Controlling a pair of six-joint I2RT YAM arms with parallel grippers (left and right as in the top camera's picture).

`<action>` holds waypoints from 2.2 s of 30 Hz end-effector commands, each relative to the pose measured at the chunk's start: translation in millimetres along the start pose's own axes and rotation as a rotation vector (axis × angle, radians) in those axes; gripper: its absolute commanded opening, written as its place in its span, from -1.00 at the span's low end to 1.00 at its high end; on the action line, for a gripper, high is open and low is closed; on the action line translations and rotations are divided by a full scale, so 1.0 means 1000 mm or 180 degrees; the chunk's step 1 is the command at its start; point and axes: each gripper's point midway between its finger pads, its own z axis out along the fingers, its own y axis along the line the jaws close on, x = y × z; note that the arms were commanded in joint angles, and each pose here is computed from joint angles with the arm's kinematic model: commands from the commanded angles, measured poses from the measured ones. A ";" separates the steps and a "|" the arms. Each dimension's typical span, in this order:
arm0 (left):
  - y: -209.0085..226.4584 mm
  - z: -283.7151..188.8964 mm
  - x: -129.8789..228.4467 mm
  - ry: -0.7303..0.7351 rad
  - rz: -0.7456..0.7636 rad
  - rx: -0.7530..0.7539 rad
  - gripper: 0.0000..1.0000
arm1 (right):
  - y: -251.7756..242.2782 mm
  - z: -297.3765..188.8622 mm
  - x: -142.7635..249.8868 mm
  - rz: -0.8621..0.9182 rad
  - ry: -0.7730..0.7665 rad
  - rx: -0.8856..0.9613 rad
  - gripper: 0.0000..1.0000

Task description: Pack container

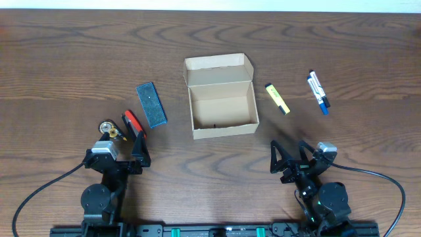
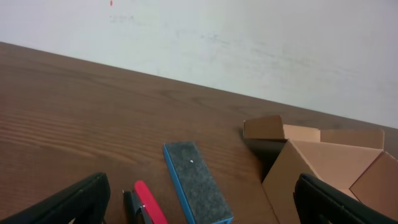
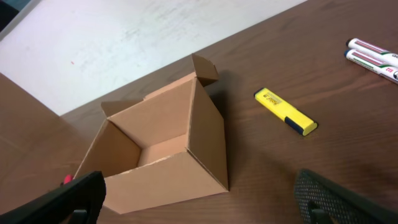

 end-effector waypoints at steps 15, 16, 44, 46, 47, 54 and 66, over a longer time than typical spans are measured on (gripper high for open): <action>-0.006 0.000 0.020 0.0245 -0.0063 0.0152 0.90 | -0.005 0.001 0.000 0.0036 -0.0012 0.0061 0.99; -0.006 0.000 0.020 0.0245 -0.0063 0.0152 0.90 | -0.005 0.001 0.000 0.0036 -0.0012 0.0061 0.99; -0.006 0.000 0.020 0.0246 -0.0064 0.0151 0.90 | -0.005 0.001 0.000 0.0036 -0.0012 0.0061 0.98; -0.006 0.000 0.020 0.0245 -0.0063 0.0152 0.90 | -0.005 0.001 0.000 0.0036 -0.0012 0.0061 0.99; -0.006 0.000 0.020 0.0244 -0.0063 0.0152 0.90 | -0.005 0.001 0.000 0.0036 -0.0012 0.0061 0.98; -0.006 0.000 0.020 0.0246 -0.0064 0.0151 0.90 | -0.005 0.001 0.000 0.0036 -0.0012 0.0061 0.99; -0.003 0.000 0.019 0.0231 -0.0063 0.0094 0.91 | -0.005 0.001 0.000 0.0036 -0.0012 0.0061 0.99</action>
